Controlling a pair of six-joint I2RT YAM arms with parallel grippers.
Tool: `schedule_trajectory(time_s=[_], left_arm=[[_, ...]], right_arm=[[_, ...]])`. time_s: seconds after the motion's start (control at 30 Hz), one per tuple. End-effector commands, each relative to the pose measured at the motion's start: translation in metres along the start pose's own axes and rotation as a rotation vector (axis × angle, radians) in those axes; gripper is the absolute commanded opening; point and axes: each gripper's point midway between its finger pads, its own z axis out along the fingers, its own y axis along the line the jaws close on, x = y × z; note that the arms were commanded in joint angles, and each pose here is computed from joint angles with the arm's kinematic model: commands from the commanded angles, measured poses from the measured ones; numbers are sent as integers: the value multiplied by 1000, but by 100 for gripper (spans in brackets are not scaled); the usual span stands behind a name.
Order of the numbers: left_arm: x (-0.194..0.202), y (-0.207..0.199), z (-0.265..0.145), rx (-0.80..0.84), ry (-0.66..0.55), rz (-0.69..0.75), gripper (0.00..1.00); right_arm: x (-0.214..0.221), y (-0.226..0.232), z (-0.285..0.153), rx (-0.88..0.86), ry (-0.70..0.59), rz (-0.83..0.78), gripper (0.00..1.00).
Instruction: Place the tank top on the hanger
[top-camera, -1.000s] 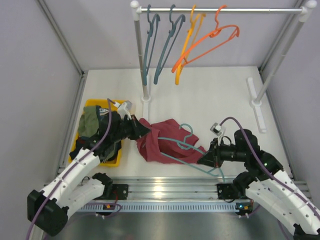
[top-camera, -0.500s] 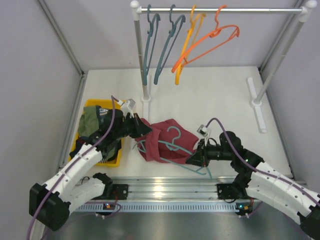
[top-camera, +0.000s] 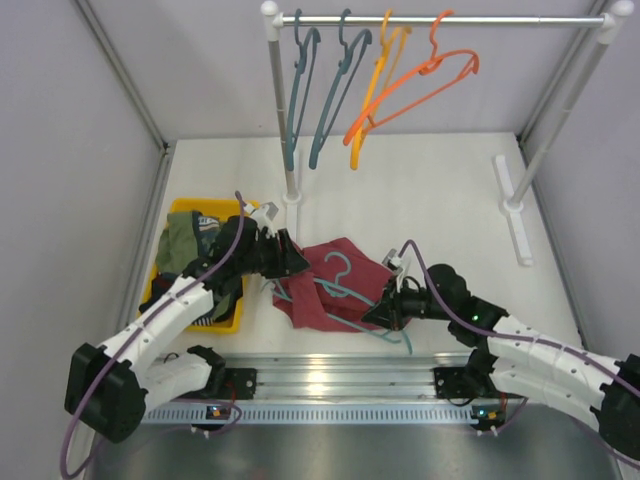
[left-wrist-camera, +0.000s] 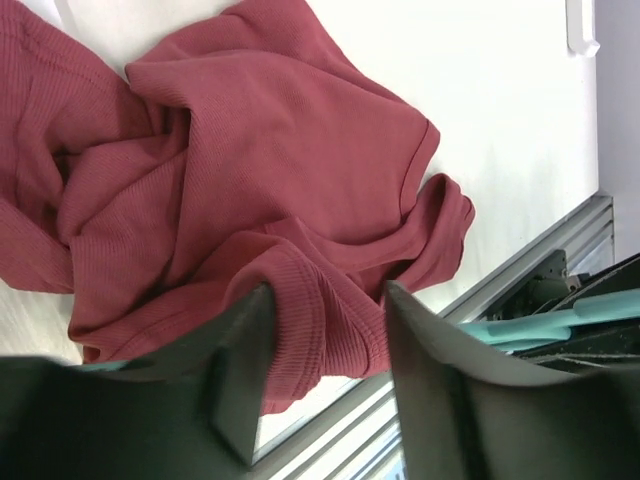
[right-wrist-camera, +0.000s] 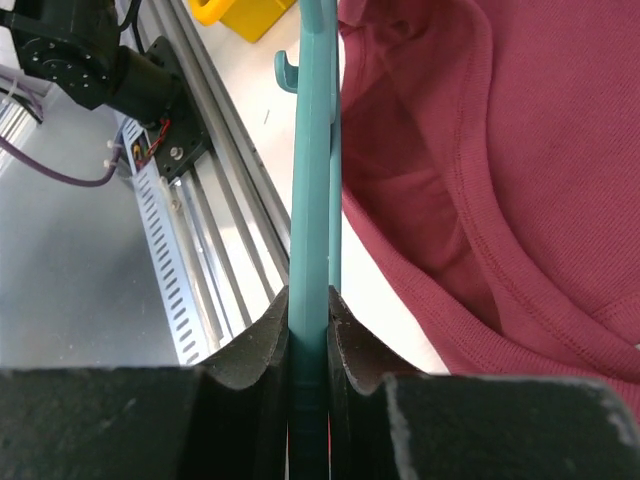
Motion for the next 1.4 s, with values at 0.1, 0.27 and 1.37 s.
schedule_trajectory(time_s=[0.1, 0.27, 1.37], left_arm=[[-27, -33, -31, 107, -128, 124, 60], [-31, -52, -51, 191, -210, 217, 62], [19, -88, 23, 54, -304, 462, 60]], right_arm=[[-25, 7, 6, -27, -95, -92, 0], [-24, 5, 9, -20, -83, -85, 0], [-24, 3, 15, -6, -69, -74, 0]])
